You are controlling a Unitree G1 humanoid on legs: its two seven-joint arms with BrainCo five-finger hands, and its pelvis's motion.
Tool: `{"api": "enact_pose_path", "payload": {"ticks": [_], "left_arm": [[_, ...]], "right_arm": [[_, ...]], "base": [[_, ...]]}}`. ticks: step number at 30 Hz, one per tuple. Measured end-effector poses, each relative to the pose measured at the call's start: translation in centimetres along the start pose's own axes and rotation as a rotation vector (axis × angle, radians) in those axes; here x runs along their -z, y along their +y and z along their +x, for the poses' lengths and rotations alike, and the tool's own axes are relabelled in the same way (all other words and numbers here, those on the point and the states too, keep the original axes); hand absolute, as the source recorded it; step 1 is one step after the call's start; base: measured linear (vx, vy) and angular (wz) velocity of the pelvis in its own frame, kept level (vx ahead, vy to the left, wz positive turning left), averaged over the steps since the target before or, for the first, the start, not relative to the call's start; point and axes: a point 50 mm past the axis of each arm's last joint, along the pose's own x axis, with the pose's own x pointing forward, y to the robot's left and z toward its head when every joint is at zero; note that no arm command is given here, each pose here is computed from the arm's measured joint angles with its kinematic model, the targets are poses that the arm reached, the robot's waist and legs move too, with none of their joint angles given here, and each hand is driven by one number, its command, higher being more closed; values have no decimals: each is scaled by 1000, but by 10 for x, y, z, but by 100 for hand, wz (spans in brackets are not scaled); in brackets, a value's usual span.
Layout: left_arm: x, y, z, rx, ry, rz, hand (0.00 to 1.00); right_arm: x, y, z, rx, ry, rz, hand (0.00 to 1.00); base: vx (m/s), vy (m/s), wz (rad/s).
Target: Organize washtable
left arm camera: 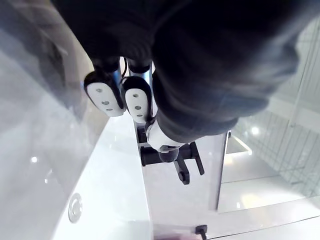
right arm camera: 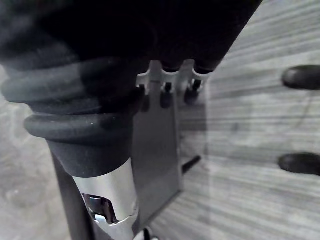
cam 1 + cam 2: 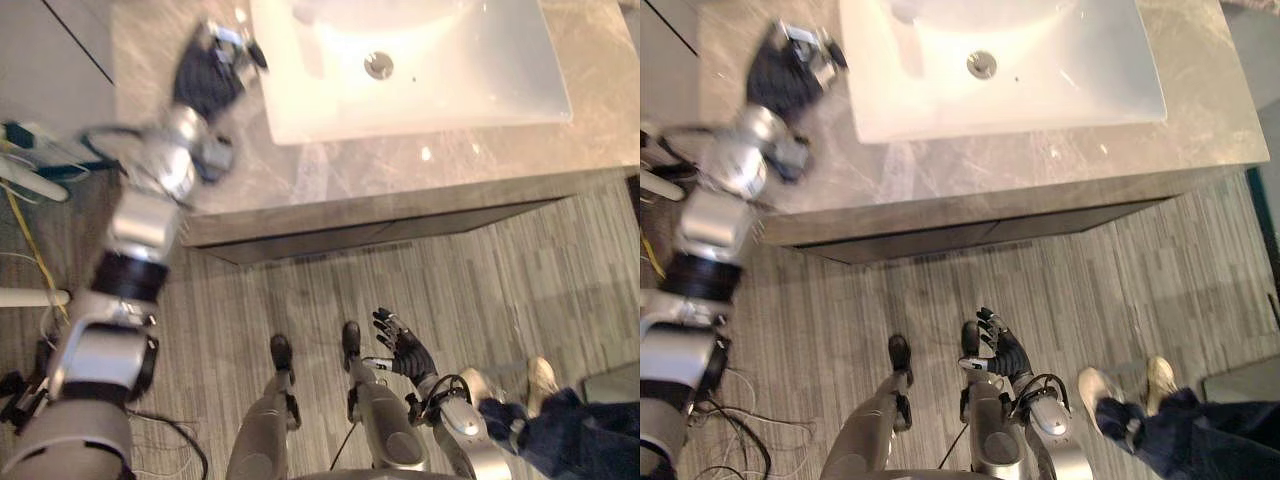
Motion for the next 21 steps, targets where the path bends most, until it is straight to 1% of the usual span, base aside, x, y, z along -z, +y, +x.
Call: {"api": "enact_pose_path", "payload": {"ticks": [1,3,4,5,6,7,9,11,12,13,15,16,17,18,19,21], "left_arm": [[9,-3,-10,-12,26,-42,100],[41,-9,-55,-72,143,-196,100],[46,-9,-66,-94,166,-224,100],[53,-7,-88,-148,204,-257,100],[56,-4,-99,-177,221,-267,100],[62,-1,-121,-241,262,-294,100],[71,-2,-157,-337,332,-356,100],[79,-15,-208,-422,448,-437,100],[81,-20,-220,-435,481,-452,100],[84,-28,-244,-463,552,-480,100],[90,-44,-273,-466,660,-531,100],[100,-55,-289,-452,753,-562,100],[109,-66,-301,-433,828,-594,0],[121,-81,-319,-415,936,-635,0],[127,-88,-329,-410,991,-646,0],[145,-116,-362,-346,1208,-680,0]], "right_arm": [[0,-3,0,12,0,1,0],[6,-16,-2,72,29,7,0],[9,-19,-3,84,39,10,0],[13,-25,-5,111,57,17,0],[15,-27,-6,123,66,21,0],[20,-29,-9,140,87,32,0],[28,-32,-18,177,112,58,0],[43,-34,-35,216,164,92,0],[47,-34,-40,226,180,100,0],[54,-34,-47,239,207,115,0],[62,-33,-55,243,242,134,0],[69,-33,-59,251,272,141,0],[75,-33,-63,254,300,141,0],[82,-33,-64,255,331,150,0],[85,-32,-65,257,344,154,0],[100,-32,-67,265,413,172,0]], "base": [[111,-7,13],[120,-9,11],[110,-14,24],[79,-11,23],[79,-11,26],[41,-6,18],[33,-6,16],[31,2,17],[51,3,17],[45,1,12],[19,-3,15],[-12,-7,20],[-29,-8,17],[-30,-6,7],[-46,-8,0],[-65,-13,-2]]}}
